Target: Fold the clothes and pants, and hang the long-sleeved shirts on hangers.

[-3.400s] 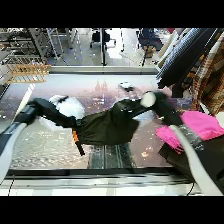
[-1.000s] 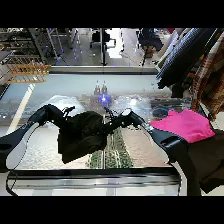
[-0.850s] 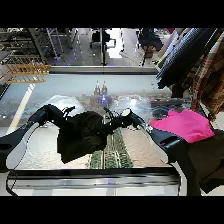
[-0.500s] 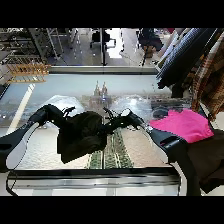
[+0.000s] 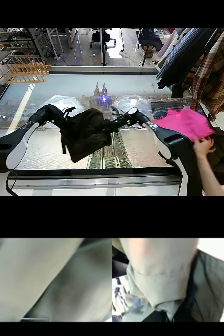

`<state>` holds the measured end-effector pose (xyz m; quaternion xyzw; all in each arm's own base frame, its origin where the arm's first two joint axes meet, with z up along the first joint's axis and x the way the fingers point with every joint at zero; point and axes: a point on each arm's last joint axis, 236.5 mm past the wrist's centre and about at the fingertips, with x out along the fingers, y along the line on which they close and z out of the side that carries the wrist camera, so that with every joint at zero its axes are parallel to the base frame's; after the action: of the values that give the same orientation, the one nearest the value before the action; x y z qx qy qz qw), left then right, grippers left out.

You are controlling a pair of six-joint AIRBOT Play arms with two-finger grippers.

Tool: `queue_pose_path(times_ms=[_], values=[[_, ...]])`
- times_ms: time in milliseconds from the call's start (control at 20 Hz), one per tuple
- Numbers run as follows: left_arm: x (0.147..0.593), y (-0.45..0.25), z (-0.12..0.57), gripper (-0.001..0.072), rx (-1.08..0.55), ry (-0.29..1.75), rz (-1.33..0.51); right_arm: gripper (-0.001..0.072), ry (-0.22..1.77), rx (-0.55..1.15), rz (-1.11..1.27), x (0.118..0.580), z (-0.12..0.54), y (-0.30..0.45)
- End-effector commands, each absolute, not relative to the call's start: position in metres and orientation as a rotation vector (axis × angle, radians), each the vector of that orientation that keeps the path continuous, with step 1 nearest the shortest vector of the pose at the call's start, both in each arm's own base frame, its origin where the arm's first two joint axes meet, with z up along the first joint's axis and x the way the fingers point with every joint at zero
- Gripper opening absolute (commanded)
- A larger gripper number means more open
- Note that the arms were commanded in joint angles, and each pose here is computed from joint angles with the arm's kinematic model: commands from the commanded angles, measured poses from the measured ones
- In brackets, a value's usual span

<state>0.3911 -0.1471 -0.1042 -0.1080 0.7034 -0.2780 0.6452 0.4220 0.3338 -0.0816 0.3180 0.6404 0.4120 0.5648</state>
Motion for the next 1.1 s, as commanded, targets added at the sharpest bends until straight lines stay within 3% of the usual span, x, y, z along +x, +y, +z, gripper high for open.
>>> queue_pose_path(times_ms=[0, 450, 1050], values=[[0.391, -0.146, -0.105, 0.0014, -0.242, 1.602, -0.631, 0.0022, 1.467, 0.833, 0.896, 0.453, -0.081, 0.28], [0.391, -0.146, -0.105, 0.0013, -0.242, 1.602, -0.631, 0.0022, 1.399, 0.908, 0.75, 0.489, -0.091, 0.193], [0.391, -0.146, -0.105, 0.0014, -0.242, 1.602, -0.631, 0.0022, 1.39, 0.919, 0.738, 0.492, -0.091, 0.186]])
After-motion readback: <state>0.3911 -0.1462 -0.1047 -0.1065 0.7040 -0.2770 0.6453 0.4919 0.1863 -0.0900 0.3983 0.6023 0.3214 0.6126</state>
